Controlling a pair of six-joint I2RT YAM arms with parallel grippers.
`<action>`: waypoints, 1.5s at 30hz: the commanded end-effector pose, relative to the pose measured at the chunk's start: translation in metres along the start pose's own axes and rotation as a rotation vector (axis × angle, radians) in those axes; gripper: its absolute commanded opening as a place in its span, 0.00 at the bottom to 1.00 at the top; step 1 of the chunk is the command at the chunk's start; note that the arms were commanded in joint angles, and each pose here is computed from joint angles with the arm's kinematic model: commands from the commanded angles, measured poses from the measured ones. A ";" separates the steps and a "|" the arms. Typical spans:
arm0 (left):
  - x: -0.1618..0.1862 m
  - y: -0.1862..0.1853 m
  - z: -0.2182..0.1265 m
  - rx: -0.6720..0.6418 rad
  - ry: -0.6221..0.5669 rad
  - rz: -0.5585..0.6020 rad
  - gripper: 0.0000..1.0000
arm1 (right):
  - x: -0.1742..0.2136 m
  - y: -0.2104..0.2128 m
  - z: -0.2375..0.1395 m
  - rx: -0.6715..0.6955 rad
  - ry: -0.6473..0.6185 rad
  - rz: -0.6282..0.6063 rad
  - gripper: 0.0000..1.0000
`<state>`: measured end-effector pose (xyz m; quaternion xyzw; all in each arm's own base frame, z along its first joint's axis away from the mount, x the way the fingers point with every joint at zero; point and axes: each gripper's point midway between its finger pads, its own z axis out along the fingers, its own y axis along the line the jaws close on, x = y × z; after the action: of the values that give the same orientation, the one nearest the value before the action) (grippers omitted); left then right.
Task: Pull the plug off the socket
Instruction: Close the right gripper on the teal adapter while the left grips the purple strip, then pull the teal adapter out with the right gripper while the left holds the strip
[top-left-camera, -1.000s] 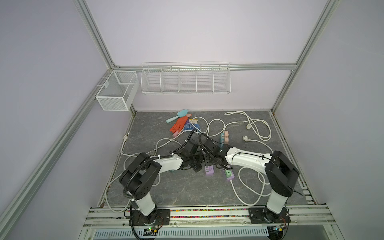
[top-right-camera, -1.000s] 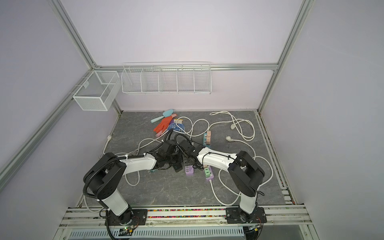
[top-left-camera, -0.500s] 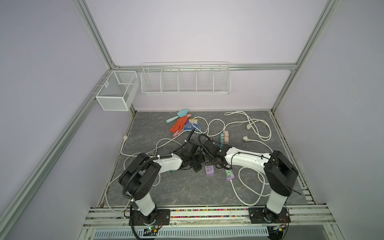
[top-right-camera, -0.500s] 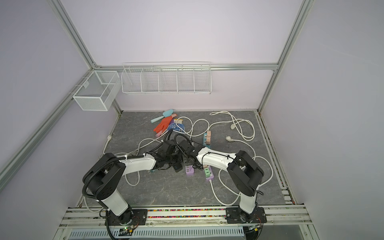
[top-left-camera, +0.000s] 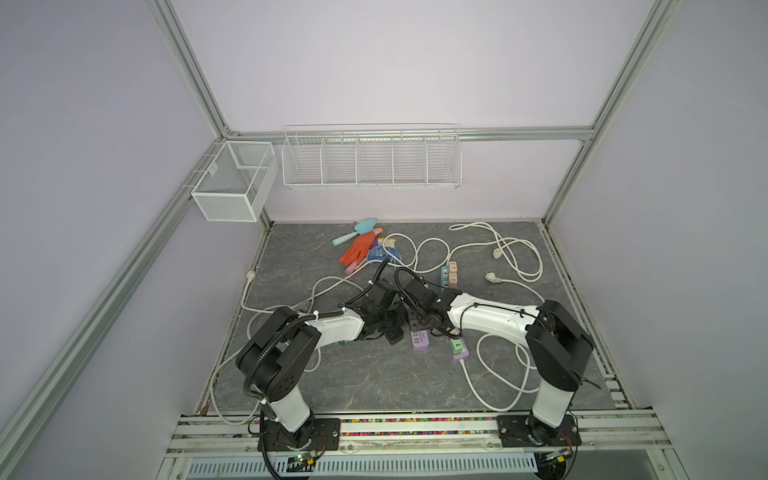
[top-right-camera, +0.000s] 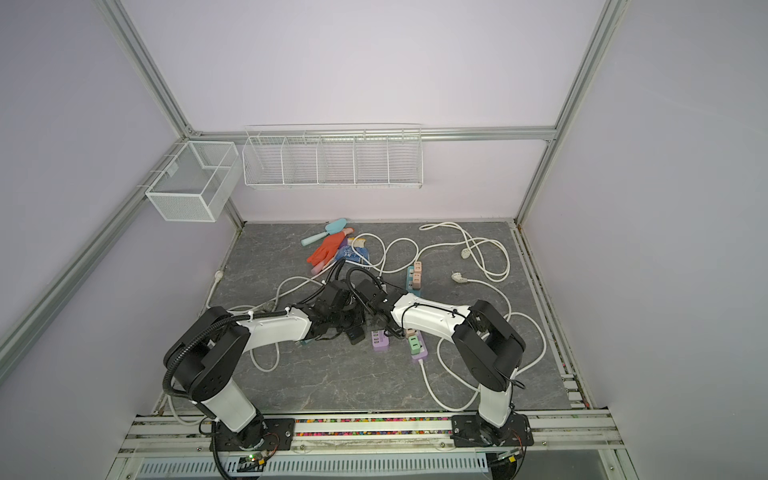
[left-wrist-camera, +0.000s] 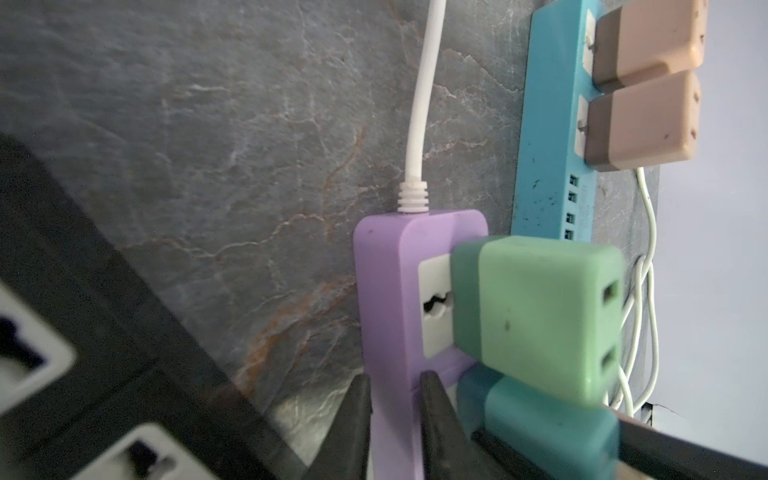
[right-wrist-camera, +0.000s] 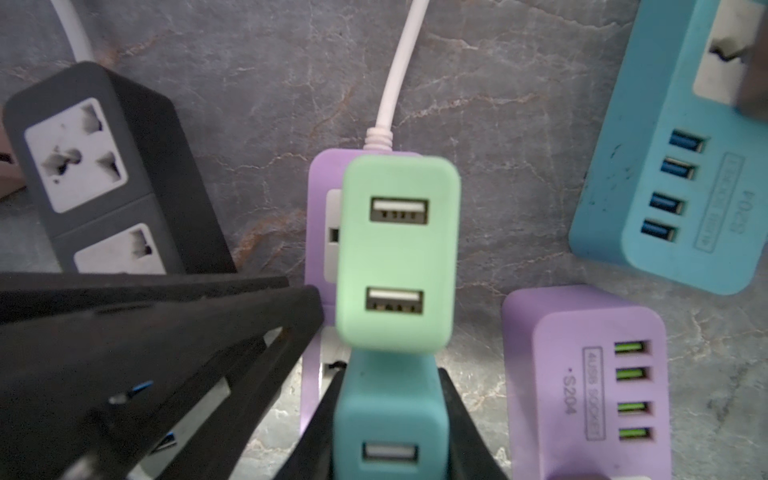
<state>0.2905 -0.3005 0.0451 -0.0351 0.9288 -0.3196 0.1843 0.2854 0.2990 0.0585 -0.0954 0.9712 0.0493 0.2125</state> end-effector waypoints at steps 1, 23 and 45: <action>0.030 0.033 -0.001 -0.126 0.072 0.005 0.23 | -0.005 0.015 -0.004 -0.037 -0.024 -0.024 0.24; 0.035 0.040 0.005 -0.158 0.072 0.000 0.22 | -0.006 0.020 -0.007 -0.037 -0.025 -0.046 0.18; 0.034 -0.017 -0.006 0.089 0.055 -0.032 0.24 | -0.008 0.014 -0.011 -0.046 -0.034 -0.041 0.17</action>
<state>0.2699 -0.3067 0.0456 -0.0404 0.9213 -0.3439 0.1770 0.2801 0.2990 0.0590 -0.1193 0.9702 0.0412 0.2070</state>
